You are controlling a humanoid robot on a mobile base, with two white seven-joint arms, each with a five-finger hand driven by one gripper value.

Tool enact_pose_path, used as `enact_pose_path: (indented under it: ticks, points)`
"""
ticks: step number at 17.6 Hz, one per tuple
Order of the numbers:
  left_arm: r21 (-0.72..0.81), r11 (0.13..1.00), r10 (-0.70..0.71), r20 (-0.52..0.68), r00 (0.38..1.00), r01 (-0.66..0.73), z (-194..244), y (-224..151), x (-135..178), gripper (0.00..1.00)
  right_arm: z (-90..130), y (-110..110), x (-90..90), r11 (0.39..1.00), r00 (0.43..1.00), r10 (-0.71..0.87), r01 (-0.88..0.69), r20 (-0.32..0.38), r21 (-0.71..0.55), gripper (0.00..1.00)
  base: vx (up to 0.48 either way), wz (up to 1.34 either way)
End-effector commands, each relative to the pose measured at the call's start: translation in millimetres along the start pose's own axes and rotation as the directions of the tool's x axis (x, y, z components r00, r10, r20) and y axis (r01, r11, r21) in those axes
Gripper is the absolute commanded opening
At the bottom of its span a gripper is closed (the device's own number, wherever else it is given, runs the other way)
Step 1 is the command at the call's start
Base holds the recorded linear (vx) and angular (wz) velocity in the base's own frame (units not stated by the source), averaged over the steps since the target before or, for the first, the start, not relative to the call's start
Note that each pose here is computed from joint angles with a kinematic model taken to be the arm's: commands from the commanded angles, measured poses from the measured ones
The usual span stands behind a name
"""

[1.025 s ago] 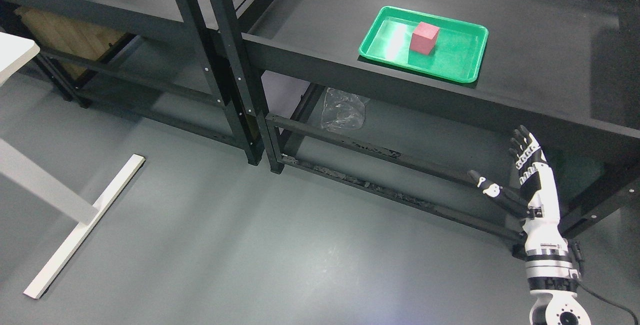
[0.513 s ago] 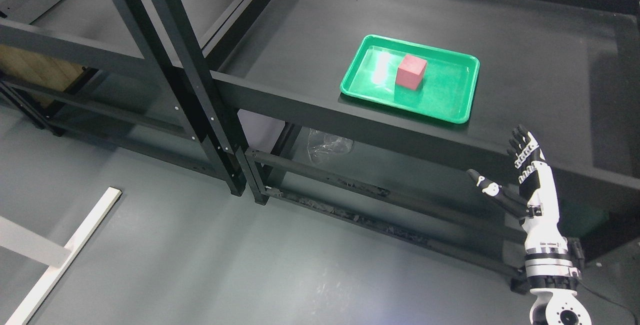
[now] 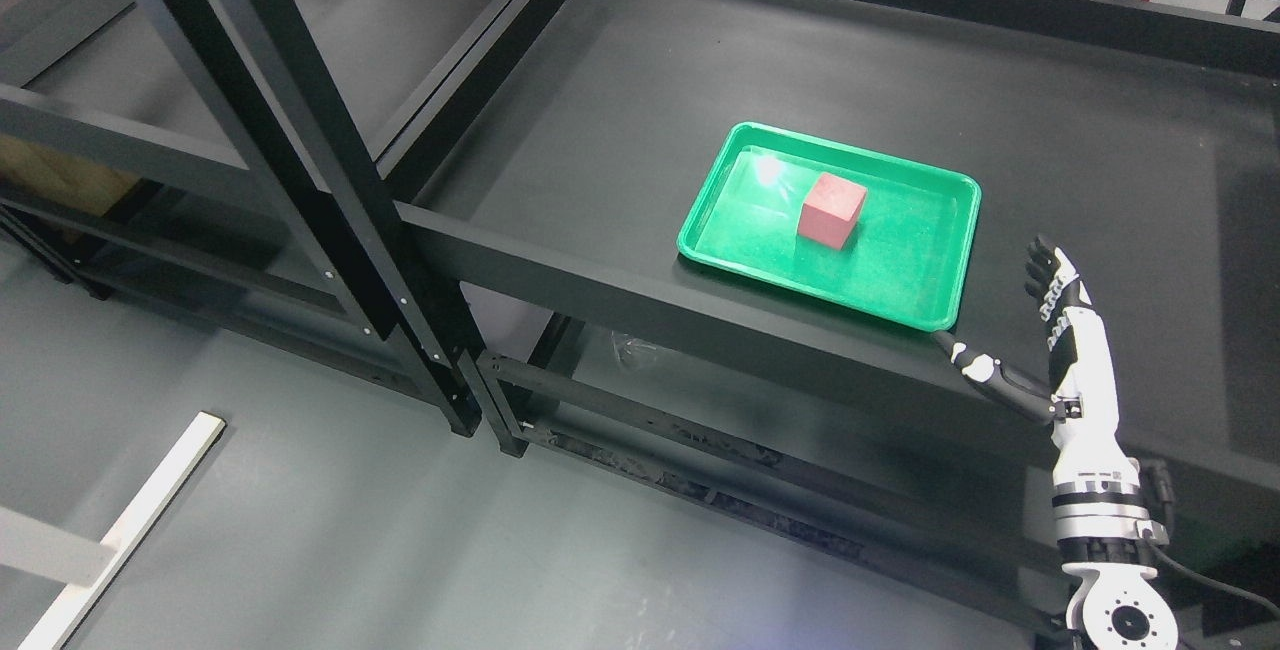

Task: Pick pink block from left shelf to tray
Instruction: 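Reach the right hand over the pink cube in the green tray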

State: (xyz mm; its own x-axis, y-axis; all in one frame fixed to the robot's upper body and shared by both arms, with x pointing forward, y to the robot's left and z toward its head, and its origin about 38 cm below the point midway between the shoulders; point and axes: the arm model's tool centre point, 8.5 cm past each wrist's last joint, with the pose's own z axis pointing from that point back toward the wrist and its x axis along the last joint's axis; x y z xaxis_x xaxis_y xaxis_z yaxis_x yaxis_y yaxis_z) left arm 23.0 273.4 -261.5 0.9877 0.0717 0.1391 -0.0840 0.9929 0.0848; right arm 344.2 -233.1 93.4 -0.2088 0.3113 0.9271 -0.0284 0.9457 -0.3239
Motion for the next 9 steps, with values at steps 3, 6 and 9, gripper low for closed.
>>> enact_pose_path:
  ticks: [3,6,9]
  points:
    - [0.017,1.000,-0.004,0.011,1.000,0.004,-1,11,8,1.00,-23,-2,22.2,0.615,0.616,0.763,-0.785,0.197,0.074,0.99,0.176,0.00]
    - [0.017,1.000,-0.004,0.011,1.000,0.004,-1,11,8,1.00,-25,-12,32.2,0.566,0.556,0.782,-0.823,0.281,0.052,1.00,0.162,0.01]
    - [0.017,1.000,-0.004,0.011,1.000,0.004,-1,11,8,1.00,-30,-5,37.8,0.494,0.480,0.815,-0.868,0.326,0.044,1.00,0.129,0.00]
